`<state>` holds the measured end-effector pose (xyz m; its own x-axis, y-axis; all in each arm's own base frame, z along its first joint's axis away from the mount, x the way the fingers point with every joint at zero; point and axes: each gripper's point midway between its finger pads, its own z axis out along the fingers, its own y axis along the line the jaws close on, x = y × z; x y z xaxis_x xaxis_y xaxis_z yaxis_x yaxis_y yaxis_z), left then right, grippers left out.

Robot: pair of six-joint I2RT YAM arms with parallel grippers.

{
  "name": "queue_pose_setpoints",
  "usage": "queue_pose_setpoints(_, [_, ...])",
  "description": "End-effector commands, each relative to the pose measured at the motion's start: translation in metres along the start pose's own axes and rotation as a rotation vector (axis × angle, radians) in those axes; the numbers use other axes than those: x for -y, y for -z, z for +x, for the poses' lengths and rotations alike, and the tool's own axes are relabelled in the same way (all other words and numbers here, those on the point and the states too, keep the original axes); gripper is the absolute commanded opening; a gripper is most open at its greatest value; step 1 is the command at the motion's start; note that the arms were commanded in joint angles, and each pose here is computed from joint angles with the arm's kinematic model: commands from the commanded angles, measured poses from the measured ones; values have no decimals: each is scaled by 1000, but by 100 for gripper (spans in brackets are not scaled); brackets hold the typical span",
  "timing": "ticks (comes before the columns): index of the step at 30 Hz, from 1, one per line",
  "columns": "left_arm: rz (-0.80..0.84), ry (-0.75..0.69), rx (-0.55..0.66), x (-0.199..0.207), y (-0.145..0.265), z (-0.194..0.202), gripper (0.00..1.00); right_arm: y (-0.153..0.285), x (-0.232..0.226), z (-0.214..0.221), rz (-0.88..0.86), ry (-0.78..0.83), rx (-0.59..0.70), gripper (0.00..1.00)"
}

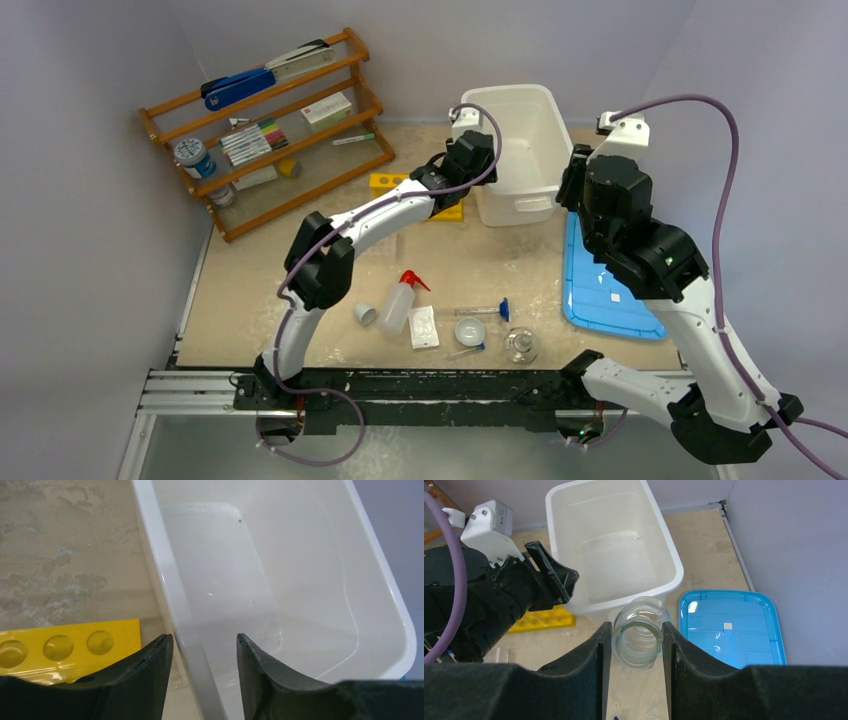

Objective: Organize the chemistry lab equipment
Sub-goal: Move the storage box to the center of the board.

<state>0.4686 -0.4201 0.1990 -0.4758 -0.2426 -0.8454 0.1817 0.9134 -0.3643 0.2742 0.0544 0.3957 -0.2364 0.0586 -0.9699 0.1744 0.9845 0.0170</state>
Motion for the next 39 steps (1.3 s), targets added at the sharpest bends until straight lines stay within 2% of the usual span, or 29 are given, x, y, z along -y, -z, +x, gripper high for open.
queue_pose_setpoints(1, [83,50,9,22,3,-13,44,1,8,-2,28,0,20,4])
queue_pose_setpoints(8, [140,62,-38,26,15,-3,20,-5,4,6,30,11,7,4])
queue_pose_setpoints(14, [179,60,-82,23,36,7,16,-7,1,4,22,9,14,3])
queue_pose_setpoints(30, [202,171,-112,22,80,26,15,-26,-23,13,-28,30,-12,2])
queue_pose_setpoints(35, [211,200,-114,28,86,42,23,-46,-38,25,-65,45,-34,2])
queue_pose_setpoints(39, [217,199,-124,30,88,51,41,-72,-48,43,-113,45,-70,1])
